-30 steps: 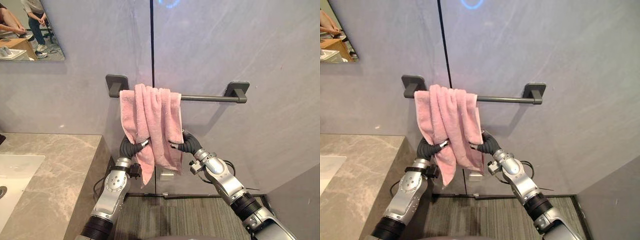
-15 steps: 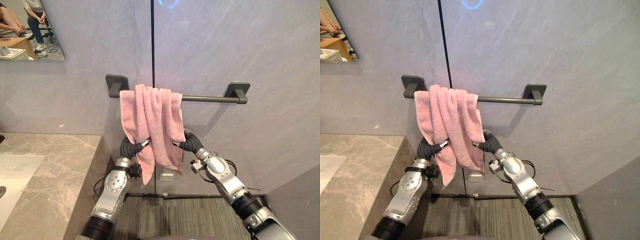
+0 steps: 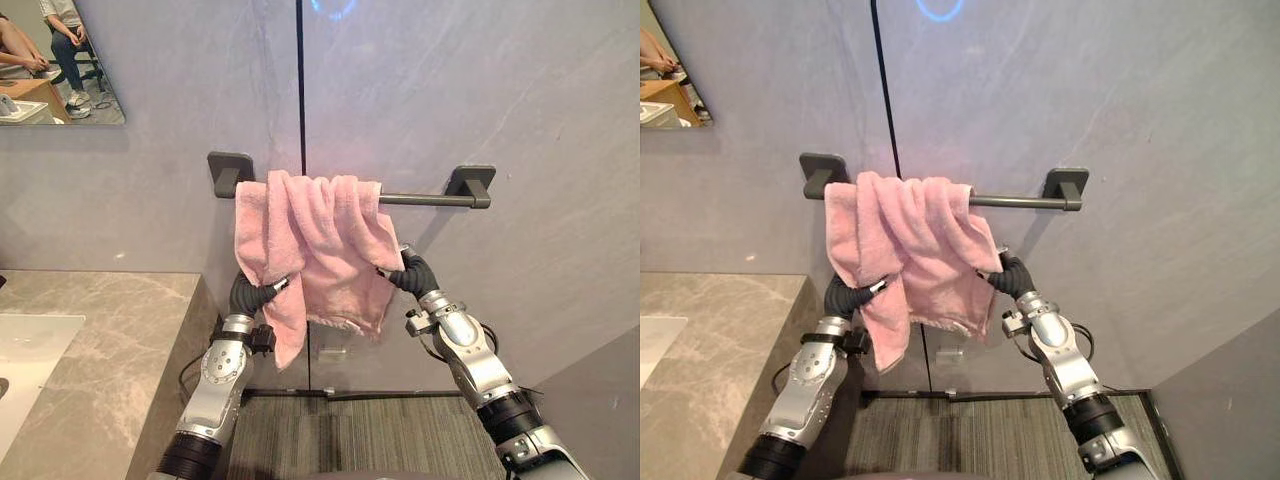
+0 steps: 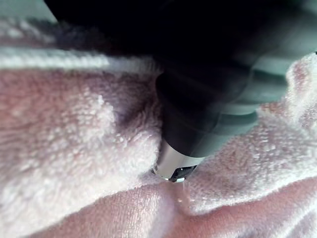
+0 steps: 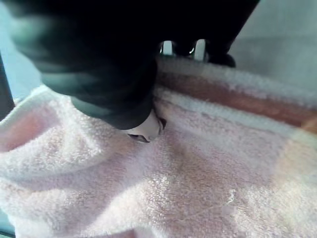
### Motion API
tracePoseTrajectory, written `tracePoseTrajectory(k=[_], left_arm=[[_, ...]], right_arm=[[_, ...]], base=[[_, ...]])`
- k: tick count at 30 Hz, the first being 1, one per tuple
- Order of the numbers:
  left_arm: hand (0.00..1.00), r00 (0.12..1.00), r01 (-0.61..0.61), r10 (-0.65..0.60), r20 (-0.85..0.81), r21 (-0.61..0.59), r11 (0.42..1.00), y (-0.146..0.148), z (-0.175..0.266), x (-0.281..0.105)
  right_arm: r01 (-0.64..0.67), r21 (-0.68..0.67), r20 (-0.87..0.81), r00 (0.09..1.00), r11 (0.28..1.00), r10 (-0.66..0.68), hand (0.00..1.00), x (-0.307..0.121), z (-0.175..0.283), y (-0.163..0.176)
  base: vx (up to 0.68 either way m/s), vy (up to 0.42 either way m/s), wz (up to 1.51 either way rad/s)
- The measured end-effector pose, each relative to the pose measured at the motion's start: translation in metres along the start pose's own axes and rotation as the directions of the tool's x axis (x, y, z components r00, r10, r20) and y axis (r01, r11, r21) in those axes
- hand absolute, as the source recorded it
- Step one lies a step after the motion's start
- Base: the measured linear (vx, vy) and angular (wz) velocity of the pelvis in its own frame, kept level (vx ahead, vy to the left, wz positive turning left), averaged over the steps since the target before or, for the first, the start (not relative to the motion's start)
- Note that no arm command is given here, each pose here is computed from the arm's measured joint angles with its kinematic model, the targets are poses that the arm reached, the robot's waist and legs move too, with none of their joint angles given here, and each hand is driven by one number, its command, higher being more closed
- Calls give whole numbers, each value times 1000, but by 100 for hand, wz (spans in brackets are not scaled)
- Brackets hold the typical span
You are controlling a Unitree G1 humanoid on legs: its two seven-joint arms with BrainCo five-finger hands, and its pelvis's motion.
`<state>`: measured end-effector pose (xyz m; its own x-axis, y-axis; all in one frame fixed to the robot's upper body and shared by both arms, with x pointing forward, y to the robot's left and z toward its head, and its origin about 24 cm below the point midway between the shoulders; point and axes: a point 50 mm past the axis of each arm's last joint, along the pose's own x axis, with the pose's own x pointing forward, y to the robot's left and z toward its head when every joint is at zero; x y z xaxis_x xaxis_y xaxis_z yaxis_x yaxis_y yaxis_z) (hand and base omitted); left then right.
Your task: Organize washtable
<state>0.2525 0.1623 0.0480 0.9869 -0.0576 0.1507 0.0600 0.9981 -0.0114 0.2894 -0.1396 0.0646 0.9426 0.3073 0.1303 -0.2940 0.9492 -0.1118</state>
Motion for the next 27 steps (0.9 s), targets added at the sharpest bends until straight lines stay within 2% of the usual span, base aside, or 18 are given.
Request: tracePoseTrajectory(k=[27], left_arm=[[100,1000,25,-25,4,-38,999,-9,-1,0]], right_arm=[[103,53,-69,993,993,-99,100,-17,-19,-12]], base=[[-2,-1,-1]])
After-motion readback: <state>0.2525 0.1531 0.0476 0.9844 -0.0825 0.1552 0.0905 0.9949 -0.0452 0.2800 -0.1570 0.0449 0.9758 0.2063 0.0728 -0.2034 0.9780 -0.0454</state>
